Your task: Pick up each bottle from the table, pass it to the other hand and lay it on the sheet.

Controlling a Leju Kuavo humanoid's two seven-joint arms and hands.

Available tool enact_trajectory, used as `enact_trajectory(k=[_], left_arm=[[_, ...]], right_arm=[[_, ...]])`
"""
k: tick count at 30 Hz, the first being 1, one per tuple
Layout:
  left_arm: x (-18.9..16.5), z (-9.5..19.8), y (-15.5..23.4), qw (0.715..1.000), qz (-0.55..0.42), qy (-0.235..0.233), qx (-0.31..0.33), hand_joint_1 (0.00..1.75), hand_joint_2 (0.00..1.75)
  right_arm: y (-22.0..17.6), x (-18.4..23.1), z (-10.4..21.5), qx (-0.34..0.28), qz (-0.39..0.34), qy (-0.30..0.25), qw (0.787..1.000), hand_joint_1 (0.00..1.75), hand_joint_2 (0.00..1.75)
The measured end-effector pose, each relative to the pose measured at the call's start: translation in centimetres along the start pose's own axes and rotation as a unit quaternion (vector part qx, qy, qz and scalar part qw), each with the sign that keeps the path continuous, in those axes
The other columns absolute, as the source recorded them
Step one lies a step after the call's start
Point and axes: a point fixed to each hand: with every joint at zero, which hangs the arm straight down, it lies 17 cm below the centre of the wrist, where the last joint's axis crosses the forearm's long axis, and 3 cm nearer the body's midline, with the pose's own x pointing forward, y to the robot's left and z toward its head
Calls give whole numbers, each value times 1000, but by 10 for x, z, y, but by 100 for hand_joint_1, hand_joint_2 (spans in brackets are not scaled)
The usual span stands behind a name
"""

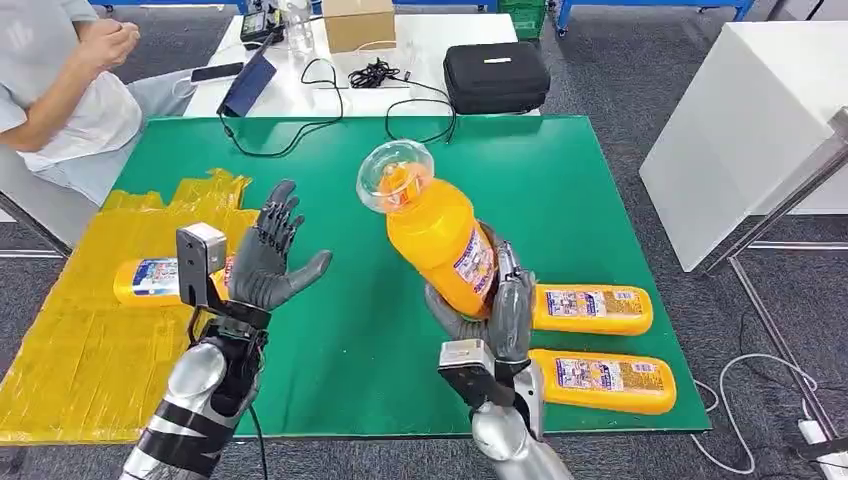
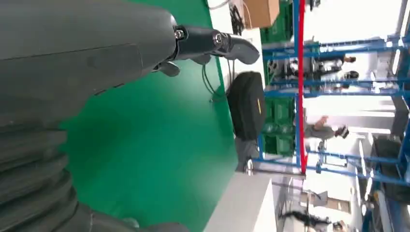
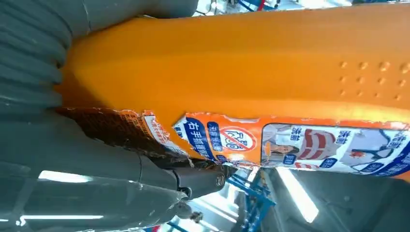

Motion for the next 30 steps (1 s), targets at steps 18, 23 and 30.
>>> enact_trajectory(k=[18,23,30], left_arm=[[4,4,-23,999,17,-11,-47,0,175],[5,5,-27,998,18,-13,-56,0,175],[7,6,-33,997,21,-15,-67,0,175]], right_arm=[[-26,-61,-39,-21,58,50,997,175,175],[-31,-72,-44,-22,78,53,995,175,175],[-24,-79,-48,-14,85,56,995,175,175]])
